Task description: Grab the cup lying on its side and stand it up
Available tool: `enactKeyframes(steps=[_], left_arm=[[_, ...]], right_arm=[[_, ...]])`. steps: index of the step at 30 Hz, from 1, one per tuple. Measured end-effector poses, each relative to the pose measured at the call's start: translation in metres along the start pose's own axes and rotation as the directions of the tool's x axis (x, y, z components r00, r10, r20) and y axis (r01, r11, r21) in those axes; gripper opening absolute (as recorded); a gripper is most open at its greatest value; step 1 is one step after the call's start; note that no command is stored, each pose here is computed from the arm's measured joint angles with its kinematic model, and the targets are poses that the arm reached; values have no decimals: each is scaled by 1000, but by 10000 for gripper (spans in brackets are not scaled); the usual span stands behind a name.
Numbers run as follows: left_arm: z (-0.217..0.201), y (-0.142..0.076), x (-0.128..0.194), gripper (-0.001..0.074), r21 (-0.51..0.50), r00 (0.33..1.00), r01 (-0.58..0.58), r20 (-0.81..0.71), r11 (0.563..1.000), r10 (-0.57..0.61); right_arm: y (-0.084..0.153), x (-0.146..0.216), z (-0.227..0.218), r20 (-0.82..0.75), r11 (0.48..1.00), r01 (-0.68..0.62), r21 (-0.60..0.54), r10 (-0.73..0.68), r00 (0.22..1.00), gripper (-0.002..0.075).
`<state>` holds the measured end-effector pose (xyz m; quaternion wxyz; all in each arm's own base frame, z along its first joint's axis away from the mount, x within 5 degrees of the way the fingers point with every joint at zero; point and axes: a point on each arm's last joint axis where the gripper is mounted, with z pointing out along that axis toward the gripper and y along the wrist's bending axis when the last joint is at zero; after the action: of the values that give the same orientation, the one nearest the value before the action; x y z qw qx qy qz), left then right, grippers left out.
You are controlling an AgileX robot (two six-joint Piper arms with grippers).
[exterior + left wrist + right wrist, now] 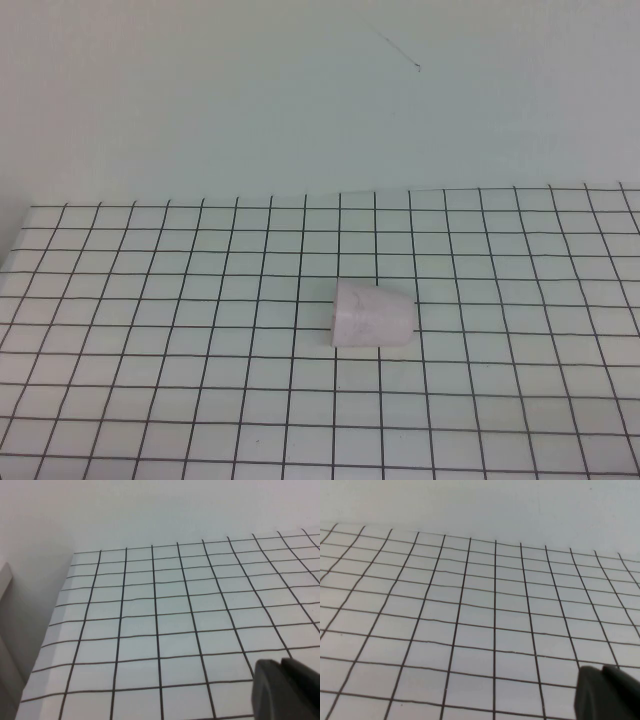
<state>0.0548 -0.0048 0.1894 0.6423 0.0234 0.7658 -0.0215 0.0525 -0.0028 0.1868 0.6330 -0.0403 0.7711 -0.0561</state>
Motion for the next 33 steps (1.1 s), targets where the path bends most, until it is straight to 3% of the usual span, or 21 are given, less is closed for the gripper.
enactKeyframes(steps=[26,33], left_arm=[[2,0,11,-2,-1,1000,7,2,1000,-7],[1,1,3,1,-12,996,7,84,1000,-6]], right_arm=[[0,10,3,-18,998,59,11,-58,998,-2],[0,-6,2,152,998,58,22,-60,987,-3]])
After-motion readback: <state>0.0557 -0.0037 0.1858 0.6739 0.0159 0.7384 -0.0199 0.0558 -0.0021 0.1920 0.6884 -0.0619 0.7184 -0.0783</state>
